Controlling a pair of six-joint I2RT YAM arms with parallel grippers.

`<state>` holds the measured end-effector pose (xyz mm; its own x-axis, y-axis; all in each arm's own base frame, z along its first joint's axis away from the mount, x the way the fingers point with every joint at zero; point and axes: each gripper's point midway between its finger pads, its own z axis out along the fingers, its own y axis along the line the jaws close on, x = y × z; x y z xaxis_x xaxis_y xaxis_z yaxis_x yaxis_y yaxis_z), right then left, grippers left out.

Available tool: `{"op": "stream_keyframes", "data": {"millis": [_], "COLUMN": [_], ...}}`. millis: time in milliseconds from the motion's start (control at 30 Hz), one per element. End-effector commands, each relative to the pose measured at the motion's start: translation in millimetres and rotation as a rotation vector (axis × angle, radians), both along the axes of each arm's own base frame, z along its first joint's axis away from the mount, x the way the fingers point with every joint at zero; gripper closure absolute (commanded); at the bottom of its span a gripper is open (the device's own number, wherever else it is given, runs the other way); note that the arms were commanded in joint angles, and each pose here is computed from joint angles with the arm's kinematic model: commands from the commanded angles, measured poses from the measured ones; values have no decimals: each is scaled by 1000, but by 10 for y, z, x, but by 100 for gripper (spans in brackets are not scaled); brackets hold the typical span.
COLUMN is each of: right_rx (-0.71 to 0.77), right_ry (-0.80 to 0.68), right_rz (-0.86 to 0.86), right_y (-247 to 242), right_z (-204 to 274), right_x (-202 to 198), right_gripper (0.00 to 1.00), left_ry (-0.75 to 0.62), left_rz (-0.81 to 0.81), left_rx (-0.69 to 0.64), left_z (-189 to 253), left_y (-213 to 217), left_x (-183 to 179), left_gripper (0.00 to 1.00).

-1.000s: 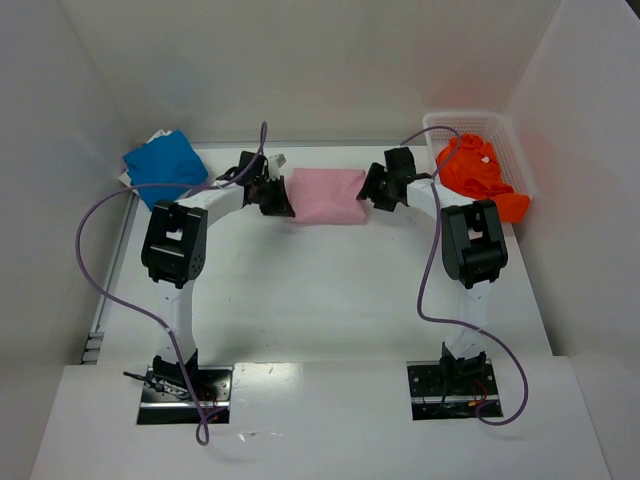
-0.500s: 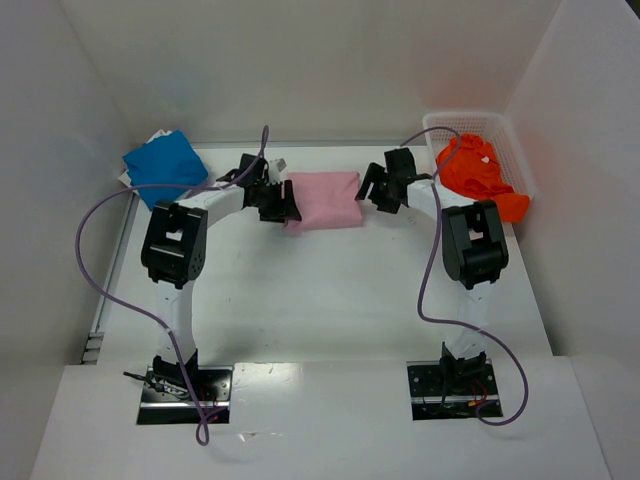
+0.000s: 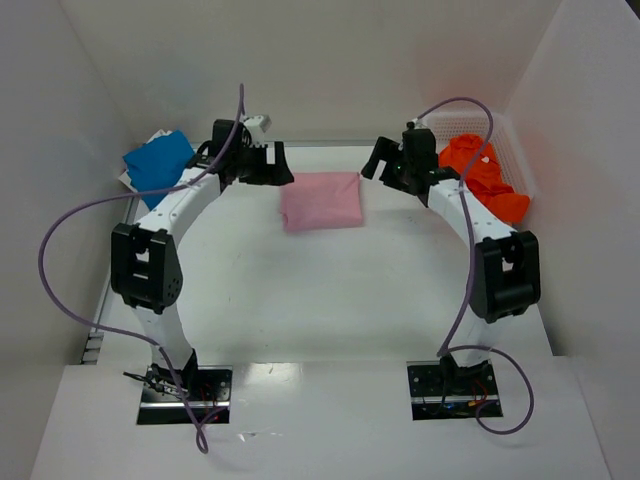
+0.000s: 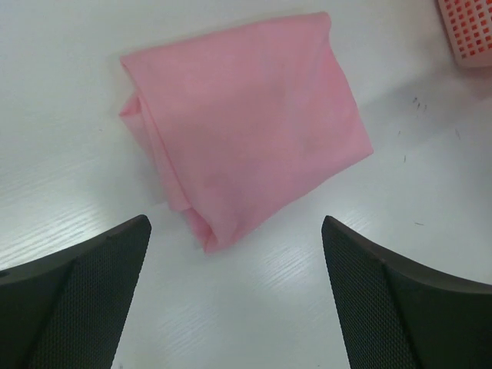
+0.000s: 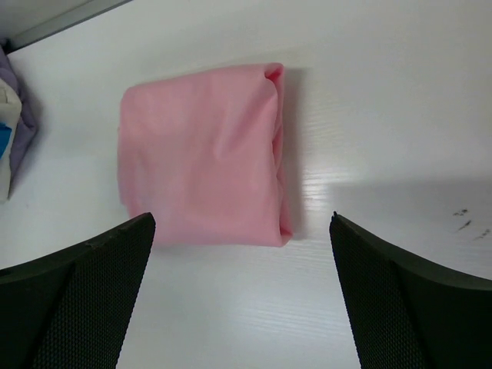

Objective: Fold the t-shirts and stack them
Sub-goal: Fold the long partially folded tshirt into a neat square, then put the neatly folded tshirt into the corner of the board with the left arm

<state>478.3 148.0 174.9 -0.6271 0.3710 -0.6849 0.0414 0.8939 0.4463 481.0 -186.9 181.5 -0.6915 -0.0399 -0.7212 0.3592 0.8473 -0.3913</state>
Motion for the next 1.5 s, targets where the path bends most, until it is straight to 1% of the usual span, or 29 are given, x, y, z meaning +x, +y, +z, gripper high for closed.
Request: {"op": "stream_keyframes", "data": {"millis": [0,100,133,200,233,267,333,400,433,500,533,567,633,700,733,767,833,900,933,967,1000,1033,1100,1167,1267,1333,1467], "right_rx": [-36,-33,-27,-31,-28,-28,-29,-15,-1,17,23,25,28,28,24,18,19,3,-13,-16,-16,-27,-31,-21,9,20,9], "right_ry": [-64,-97,-118,-135,-146,-146,-157,-178,-198,-207,-209,-199,-167,-167,-146,-118,-101,-128,-120,-105,-106,-100,-113,-87,-89,-95,-52], "right_rz": [-12,-20,-21,-17,-17,-17,-5,8,2,28,38,46,63,63,63,64,71,54,32,32,32,38,28,18,14,9,9], "right_y": [-82,-120,-132,-148,-150,-156,-147,-121,-109,-47,-19,2,53,72,83,81,101,64,25,25,27,25,10,14,48,56,69], "right_z": [198,264,361,398,445,444,491,565,615,651,669,656,542,516,414,318,268,304,249,211,271,225,278,210,264,307,196], "right_x": [-128,-212,-262,-310,-321,-345,-362,-366,-336,-305,-273,-252,-191,-118,-72,-80,-64,-13,14,19,26,33,62,49,59,74,129], "right_gripper": [0,0,0,0,0,0,0,0,0,0,0,0,0,0,0,0,0,0,0,0,0,0,0,0,0,0,0], "left_ry": [-76,-110,-128,-191,-216,-240,-235,-209,-171,-115,-59,-52,23,44,59,60,82,97,110,127,137,166,188,228,271,275,329], "left_rz": [11,32,46,52,54,63,67,7,6,34,49,56,115,149,155,178,195,201,180,165,147,144,161,165,204,207,188], "left_rx": [76,110,116,126,120,104,57,-2,-18,-33,-40,-48,-53,-53,-56,-57,-55,-57,-70,-78,-90,-96,-100,-118,-146,-168,-243], "left_z": [165,283,365,518,618,682,726,643,495,270,61,17,-228,-363,-452,-484,-626,-712,-782,-821,-854,-980,-1083,-1230,-1344,-1375,-1508], "left_y": [178,257,294,333,348,342,290,143,101,85,68,52,72,92,87,140,139,121,62,27,-13,-38,2,15,88,117,49], "left_x": [-30,-43,-81,-99,-168,-160,-182,-198,-152,-86,-53,0,60,96,103,148,216,288,349,357,370,377,411,422,457,489,457], "left_gripper": [0,0,0,0,0,0,0,0,0,0,0,0,0,0,0,0,0,0,0,0,0,0,0,0,0,0,0]}}
